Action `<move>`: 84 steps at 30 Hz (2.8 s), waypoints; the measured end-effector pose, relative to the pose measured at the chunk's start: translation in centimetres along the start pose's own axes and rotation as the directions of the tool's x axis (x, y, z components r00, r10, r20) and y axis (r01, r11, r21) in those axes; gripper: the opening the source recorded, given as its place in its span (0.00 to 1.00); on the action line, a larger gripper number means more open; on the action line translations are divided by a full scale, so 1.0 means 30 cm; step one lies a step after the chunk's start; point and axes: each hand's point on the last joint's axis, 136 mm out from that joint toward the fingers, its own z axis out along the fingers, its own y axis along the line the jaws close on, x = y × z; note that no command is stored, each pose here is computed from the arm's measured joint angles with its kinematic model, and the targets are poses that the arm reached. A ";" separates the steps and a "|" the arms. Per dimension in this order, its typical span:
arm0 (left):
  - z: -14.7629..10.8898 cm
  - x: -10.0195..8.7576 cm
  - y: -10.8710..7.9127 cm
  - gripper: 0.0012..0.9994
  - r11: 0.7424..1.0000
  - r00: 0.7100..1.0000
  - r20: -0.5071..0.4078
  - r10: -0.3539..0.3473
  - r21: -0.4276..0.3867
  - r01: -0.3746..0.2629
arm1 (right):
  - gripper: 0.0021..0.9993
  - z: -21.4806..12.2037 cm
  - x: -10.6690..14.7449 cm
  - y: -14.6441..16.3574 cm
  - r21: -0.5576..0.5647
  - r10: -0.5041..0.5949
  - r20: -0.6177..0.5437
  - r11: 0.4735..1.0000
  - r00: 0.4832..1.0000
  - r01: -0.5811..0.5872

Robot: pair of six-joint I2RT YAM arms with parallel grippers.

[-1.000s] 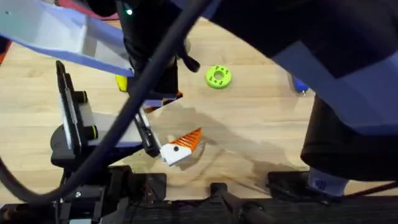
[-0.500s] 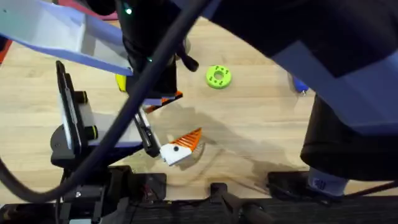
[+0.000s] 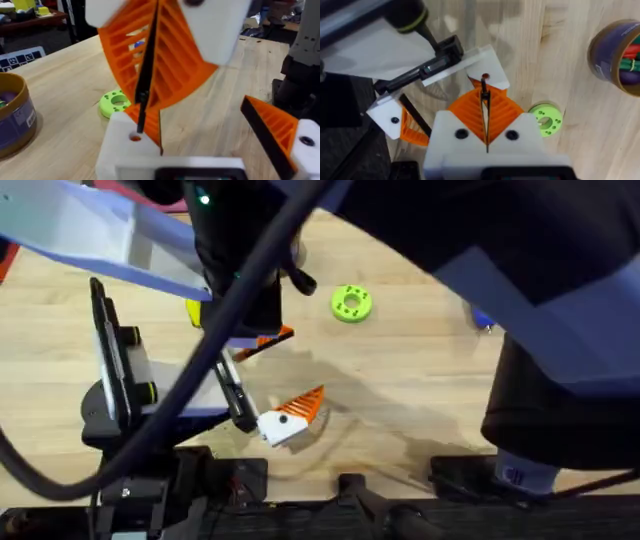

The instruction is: Pick up the gripper from the table and insert it into the empty holder that is missing its gripper. Then pick up a screw, insert it into the mounting hole, and use the screwdriver to tighten it. Finally, clean up the table by picking up the vegetable and placing it into the bucket.

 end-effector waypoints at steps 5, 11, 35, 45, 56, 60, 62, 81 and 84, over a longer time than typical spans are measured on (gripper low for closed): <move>0.000 0.000 0.000 0.99 1.000 1.000 0.000 0.000 0.000 0.000 | 0.00 0.006 0.006 -0.012 0.018 0.000 -0.015 1.000 1.000 0.000; 0.000 0.000 0.000 0.99 1.000 1.000 0.000 0.000 0.000 0.000 | 0.00 0.008 0.009 -0.017 0.026 0.001 -0.021 1.000 1.000 0.000; 0.000 0.000 0.000 0.99 1.000 1.000 0.000 -0.004 0.000 0.004 | 0.00 0.021 0.010 -0.021 0.027 0.001 -0.031 1.000 1.000 0.000; 0.000 0.000 0.000 0.99 1.000 1.000 0.000 -0.004 0.000 0.004 | 0.00 0.021 0.010 -0.021 0.027 0.001 -0.032 1.000 0.999 0.000; 0.000 0.000 0.000 0.99 1.000 1.000 0.000 -0.003 0.000 0.003 | 0.00 0.019 0.011 -0.020 0.027 0.001 -0.032 1.000 1.000 0.000; 0.000 0.000 0.000 0.99 1.000 1.000 0.000 -0.002 0.000 0.002 | 0.00 0.017 0.011 -0.020 0.028 0.001 -0.030 1.000 1.000 0.000; 0.000 0.000 0.000 0.99 1.000 1.000 0.000 -0.001 0.000 0.001 | 0.00 0.012 0.012 -0.020 0.030 0.001 -0.028 1.000 1.000 0.000; 0.000 0.000 0.000 0.99 1.000 1.000 0.000 0.000 0.000 0.000 | 0.00 -0.009 0.002 0.008 0.027 -0.018 -0.022 0.999 1.000 0.019; 0.000 0.000 0.000 0.99 1.000 1.000 0.000 0.000 0.000 0.000 | 0.00 -0.009 0.001 0.007 0.028 -0.018 -0.021 0.999 1.000 0.019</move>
